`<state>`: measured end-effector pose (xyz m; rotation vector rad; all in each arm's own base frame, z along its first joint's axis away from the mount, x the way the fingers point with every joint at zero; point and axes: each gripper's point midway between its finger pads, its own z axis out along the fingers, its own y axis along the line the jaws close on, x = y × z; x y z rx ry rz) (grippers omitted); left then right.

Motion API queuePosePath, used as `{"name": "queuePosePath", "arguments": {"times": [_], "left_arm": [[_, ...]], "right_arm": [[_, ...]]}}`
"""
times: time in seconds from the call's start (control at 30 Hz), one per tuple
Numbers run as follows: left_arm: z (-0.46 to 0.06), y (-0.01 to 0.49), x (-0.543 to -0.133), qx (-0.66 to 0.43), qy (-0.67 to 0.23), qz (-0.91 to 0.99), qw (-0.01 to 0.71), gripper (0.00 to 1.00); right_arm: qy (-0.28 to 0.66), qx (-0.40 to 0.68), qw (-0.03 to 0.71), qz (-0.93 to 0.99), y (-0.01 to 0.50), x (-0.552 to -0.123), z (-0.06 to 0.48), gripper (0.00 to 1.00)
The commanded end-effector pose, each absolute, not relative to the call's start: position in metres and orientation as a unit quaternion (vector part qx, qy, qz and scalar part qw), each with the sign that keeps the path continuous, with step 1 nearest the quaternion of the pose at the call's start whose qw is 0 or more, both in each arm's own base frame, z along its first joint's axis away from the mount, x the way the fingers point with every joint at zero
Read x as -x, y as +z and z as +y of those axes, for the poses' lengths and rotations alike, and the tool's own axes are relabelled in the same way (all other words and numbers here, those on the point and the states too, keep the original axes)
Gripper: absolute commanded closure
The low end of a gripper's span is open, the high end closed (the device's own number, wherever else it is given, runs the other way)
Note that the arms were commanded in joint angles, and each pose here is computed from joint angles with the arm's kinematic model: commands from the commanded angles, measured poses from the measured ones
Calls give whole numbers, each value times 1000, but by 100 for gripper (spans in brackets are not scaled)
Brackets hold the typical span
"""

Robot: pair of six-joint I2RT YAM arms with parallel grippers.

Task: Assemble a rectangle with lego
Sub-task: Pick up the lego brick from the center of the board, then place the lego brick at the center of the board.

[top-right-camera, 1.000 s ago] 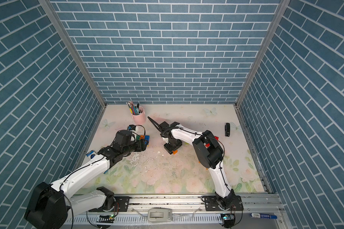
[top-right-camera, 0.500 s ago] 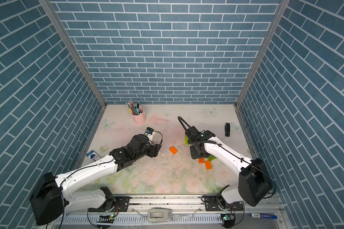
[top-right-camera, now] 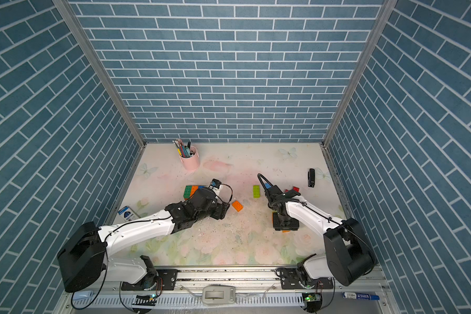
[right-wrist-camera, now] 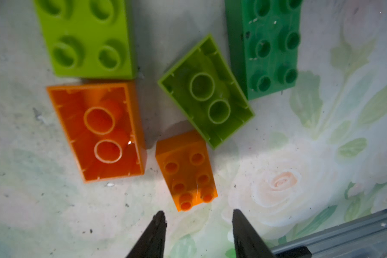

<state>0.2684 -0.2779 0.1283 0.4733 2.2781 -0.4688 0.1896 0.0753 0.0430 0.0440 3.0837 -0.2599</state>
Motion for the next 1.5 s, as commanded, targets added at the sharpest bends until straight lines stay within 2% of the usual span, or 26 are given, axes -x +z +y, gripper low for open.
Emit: {"name": "queuePosePath", "arguments": {"times": [0.0,0.23,0.4,0.5,0.67,0.77,0.9,0.97,1.07,1.2,1.37,1.47], "left_arm": [[-282,137,-270,-188,-189,885,381,27],[-283,137,-271,-190,-188,885,381,27],[-281,135,-271,-192,-181,887,380,27],[-274,137,-274,-187,-169,889,382,27],[-233,141,-292,-130,-153,899,388,27],[-201,138,-303,-75,-156,906,387,27],[-162,132,-312,-17,-149,913,379,27],[-148,132,-313,-2,-135,915,379,27],[-122,137,-312,32,-120,915,383,27],[-95,125,-305,71,-115,917,375,27],[-96,115,-306,78,-126,920,362,27],[-102,111,-312,74,-134,922,356,27]], "right_arm": [[-77,-22,26,996,34,-198,75,49],[-64,-25,13,998,16,-202,76,52],[-50,-22,24,998,20,-205,80,72],[-50,-26,28,998,40,-201,80,77],[-52,8,40,998,85,-196,87,78],[2,105,45,993,93,-198,132,79],[17,258,47,965,80,-201,189,80],[37,297,45,953,73,-205,213,80],[55,328,36,942,61,-211,237,81],[34,368,19,929,43,-218,246,81],[33,382,7,923,34,-225,256,80],[27,388,9,921,31,-232,259,76]]}}
